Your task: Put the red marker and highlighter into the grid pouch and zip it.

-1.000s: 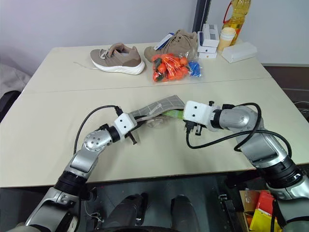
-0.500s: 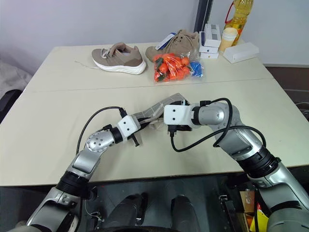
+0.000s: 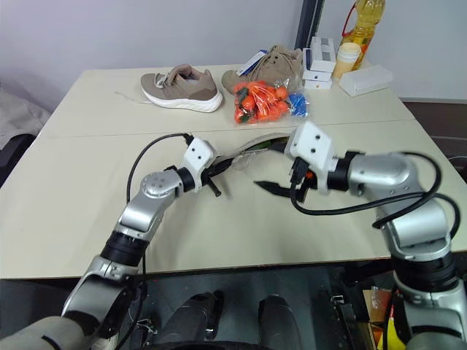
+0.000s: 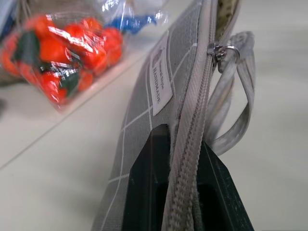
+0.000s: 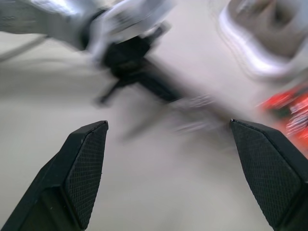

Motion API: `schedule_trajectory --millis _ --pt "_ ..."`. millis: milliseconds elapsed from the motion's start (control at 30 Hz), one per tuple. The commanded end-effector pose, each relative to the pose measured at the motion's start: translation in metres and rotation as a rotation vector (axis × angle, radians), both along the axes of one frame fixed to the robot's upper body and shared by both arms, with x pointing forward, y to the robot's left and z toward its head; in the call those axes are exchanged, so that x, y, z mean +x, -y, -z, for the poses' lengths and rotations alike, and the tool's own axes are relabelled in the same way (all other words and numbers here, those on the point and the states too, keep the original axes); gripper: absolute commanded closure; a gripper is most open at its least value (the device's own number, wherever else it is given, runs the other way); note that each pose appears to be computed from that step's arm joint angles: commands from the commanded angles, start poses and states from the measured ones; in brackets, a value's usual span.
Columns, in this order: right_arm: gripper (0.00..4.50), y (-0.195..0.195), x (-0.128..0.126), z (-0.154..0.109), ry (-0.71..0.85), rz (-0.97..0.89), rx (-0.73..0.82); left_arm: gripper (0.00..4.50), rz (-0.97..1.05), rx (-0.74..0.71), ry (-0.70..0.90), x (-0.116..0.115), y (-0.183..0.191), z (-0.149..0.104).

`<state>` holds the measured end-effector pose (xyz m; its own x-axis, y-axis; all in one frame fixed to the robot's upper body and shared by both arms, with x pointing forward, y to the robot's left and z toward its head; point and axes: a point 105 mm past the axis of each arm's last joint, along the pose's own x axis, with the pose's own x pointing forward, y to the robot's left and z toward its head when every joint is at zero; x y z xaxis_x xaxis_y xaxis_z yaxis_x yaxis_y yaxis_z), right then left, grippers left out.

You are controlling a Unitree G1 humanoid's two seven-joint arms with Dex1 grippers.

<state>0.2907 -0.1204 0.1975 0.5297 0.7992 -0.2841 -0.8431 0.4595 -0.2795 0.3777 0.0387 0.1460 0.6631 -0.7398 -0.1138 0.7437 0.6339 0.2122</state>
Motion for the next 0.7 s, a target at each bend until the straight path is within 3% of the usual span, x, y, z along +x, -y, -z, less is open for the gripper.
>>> schedule_trajectory --millis 33,167,533,700 --pt "0.31 -0.007 0.020 -0.004 0.036 0.150 0.098 4.50 0.055 -0.068 -0.099 -0.003 0.010 -0.014" --pt "0.31 -0.017 0.036 0.003 -0.002 0.284 0.210 4.50 0.119 -0.059 -0.216 -0.015 0.017 -0.012" --pt "0.31 -0.030 0.032 0.018 -0.062 0.281 0.201 4.50 0.101 -0.070 -0.263 -0.020 0.018 -0.010" --pt "0.31 -0.024 0.016 0.005 -0.030 0.196 0.235 4.50 0.045 -0.101 -0.240 -0.012 0.012 -0.014"
